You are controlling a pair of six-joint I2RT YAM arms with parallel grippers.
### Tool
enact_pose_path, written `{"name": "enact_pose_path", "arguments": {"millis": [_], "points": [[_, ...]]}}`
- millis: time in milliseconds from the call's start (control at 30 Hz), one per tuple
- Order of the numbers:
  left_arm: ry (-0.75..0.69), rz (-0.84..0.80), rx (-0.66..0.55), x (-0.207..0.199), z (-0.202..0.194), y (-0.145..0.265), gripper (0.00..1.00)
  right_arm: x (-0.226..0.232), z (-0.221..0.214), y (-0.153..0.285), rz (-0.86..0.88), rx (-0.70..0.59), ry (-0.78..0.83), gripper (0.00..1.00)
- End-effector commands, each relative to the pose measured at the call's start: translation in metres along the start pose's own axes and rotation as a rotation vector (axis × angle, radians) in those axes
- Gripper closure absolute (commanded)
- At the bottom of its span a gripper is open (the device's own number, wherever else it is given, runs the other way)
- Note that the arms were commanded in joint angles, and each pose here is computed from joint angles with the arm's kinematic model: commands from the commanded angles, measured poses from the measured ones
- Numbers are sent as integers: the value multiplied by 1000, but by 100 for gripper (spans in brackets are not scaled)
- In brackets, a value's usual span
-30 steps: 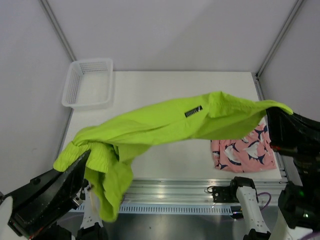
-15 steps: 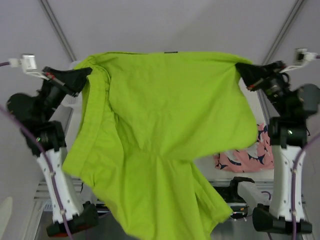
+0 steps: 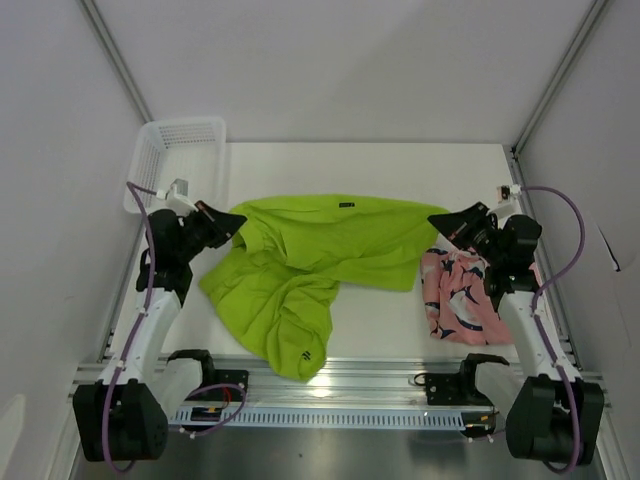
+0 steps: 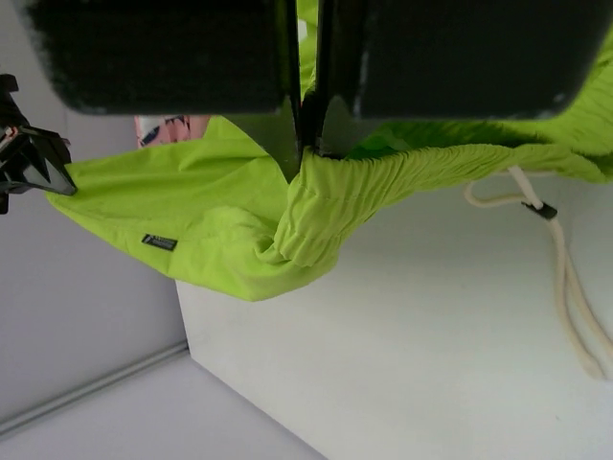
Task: Fold and stack the shorts
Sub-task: Flatten the shorts out
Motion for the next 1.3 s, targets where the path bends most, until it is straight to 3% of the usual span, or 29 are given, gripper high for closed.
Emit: {"name": "enact_pose_path", "arguments": {"millis": [0,200,433,667,867,900,933,1000,1033,1067,1167,1267], "points": [[-145,-87,-194,-32,48,-6,100,10,39,-15,70,-125,109,100],[-180,-49,-243,-34,76,-30,100,-14,48,-47,40,-89,111,100],[-190,6,-154,-18,74,-92,100,-51,45,-81,2,-62,68,100],[-204,80,-76,5,89,-157,100,-117,38,-126,-57,-28,-60,100],[-223,165,-39,20,106,-213,100,-160,58,-177,-80,-61,-125,100],[-230,162,-44,13,114,-222,93,-176,48,-187,-111,-36,-155,98],[-213,205,-4,25,111,-235,63,-175,67,-197,-109,-62,-133,70],[-225,240,-2,19,121,-246,41,-193,65,-203,-190,-31,-166,44],[-233,289,18,22,123,-248,9,-192,83,-206,-204,-64,-126,32],[-250,293,4,14,129,-248,1,-195,82,-204,-236,-43,-131,28],[-284,330,-29,5,133,-236,1,-188,98,-196,-305,-58,-63,14],[-301,326,-37,-8,125,-213,1,-172,85,-181,-355,-3,-39,16]]}}
Point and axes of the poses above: each gripper's point midway between its finger pads, its own y axis back along the fingers, its own x axis along the line the jaws close on, z = x × y, the point moved 1 cm from there along y, back along the fingers, and after that the axes turned 12 degrees about y, right-handed, at the moved point
